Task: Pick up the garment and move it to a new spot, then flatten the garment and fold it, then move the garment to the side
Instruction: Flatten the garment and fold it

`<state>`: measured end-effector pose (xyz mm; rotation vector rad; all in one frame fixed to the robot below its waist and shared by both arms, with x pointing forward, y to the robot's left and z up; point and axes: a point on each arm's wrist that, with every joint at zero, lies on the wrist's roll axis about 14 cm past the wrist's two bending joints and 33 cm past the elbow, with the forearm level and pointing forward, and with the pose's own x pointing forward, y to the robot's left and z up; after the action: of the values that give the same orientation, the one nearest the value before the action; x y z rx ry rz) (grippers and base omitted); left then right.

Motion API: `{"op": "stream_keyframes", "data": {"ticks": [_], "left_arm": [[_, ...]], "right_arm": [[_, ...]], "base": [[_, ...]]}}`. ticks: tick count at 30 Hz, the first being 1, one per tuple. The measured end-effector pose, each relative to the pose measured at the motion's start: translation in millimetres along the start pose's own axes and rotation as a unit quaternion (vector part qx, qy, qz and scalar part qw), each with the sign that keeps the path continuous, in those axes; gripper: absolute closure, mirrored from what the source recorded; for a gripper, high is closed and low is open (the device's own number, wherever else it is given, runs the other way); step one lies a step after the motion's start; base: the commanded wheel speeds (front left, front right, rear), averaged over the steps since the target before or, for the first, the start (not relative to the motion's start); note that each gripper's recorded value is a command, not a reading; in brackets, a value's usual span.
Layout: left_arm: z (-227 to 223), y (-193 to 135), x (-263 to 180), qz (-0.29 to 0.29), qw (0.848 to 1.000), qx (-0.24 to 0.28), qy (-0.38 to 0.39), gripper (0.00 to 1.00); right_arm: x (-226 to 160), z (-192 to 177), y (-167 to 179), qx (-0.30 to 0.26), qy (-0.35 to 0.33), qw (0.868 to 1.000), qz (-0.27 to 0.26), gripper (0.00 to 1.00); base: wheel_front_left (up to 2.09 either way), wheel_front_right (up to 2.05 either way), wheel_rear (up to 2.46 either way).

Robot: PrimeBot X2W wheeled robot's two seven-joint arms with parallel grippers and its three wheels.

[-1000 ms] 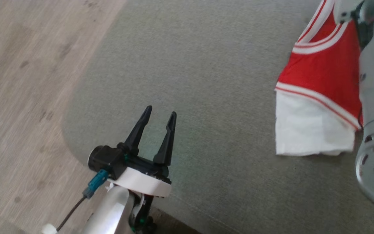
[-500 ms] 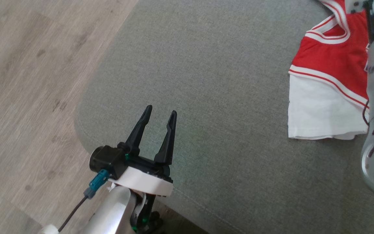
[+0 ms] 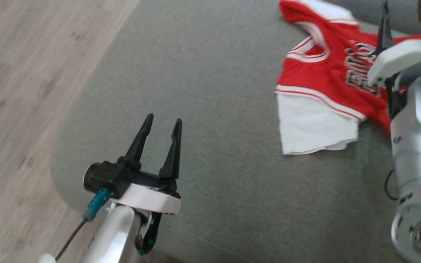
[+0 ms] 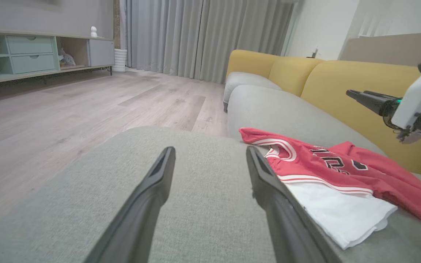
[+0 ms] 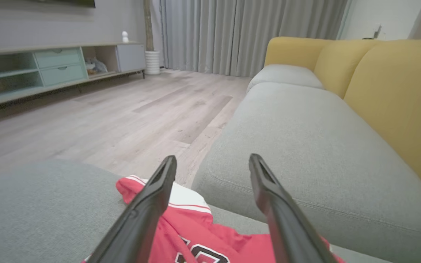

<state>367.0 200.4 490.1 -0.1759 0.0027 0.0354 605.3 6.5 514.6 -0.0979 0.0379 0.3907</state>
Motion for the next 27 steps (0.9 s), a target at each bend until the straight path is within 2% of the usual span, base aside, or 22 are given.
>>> {"op": "stream_keyframes", "data": {"ticks": [5,11,17,23,27], "left_arm": [[11,-14,1,-0.019,1.0,-0.013,-0.02,0.0],[9,-34,-4,-0.044,0.999,-0.015,-0.022,0.0],[3,-50,-4,-0.067,0.997,-0.023,-0.014,0.0],[-21,-61,-6,-0.084,0.996,-0.023,0.022,0.0],[-24,-68,-2,-0.093,0.995,-0.023,0.028,0.0]], "right_arm": [[-45,19,-16,0.018,-0.048,0.999,-0.018,0.0],[-132,-21,-35,0.07,-0.036,0.995,-0.056,0.0],[-202,-40,-53,0.109,-0.037,0.988,-0.099,0.0],[-246,-56,-56,0.106,-0.024,0.987,-0.119,0.0],[-257,-59,-58,0.106,-0.022,0.986,-0.127,0.0]], "base": [[0.0,0.0,0.0],[0.0,0.0,0.0],[0.0,0.0,0.0],[0.0,0.0,0.0],[0.0,0.0,0.0]]}}
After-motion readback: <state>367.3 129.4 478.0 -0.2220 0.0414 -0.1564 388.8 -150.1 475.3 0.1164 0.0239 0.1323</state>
